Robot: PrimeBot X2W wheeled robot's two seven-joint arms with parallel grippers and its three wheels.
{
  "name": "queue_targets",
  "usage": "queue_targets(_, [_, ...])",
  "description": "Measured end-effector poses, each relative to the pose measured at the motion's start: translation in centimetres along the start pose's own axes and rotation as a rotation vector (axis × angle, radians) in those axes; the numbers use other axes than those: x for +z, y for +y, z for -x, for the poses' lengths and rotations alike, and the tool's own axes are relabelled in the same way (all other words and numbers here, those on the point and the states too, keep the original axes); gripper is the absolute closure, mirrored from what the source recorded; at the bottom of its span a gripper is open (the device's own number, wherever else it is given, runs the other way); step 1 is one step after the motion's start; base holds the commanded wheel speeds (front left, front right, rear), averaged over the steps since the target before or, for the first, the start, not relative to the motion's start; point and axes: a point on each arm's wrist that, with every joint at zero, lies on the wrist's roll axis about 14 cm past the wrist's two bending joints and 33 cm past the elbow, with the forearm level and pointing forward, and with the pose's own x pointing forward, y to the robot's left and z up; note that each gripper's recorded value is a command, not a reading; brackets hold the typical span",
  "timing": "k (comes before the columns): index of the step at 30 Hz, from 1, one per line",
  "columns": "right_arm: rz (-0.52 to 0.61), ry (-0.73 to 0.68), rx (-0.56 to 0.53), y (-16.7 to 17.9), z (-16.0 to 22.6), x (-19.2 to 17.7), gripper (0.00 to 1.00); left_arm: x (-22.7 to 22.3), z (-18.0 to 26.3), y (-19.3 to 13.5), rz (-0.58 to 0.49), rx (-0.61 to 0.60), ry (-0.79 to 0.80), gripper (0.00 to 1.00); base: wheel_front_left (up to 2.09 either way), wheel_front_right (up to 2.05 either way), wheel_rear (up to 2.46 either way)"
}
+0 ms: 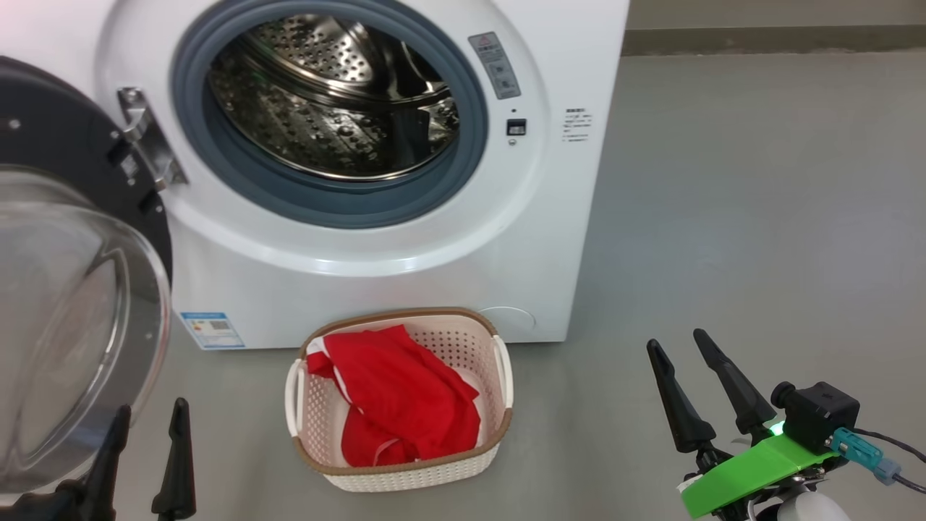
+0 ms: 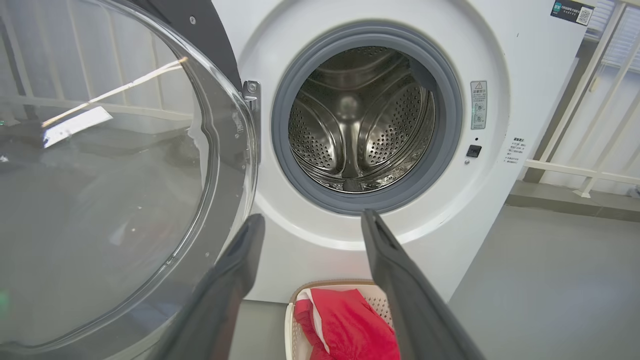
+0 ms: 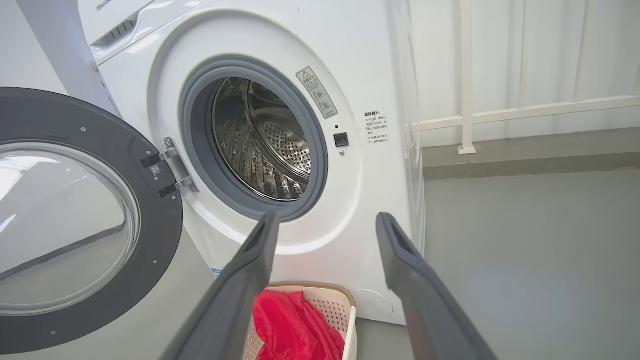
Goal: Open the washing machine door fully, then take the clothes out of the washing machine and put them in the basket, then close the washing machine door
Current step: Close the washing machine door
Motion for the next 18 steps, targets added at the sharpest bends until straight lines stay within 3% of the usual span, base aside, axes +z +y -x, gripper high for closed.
queue_targets(18, [-0.034, 0.055, 0.179, 6.0, -2.8, -2.3, 0.00, 1.4, 4.2, 5.1, -0.025, 0.187, -0.036, 0.00, 0.00, 0.00, 0.00])
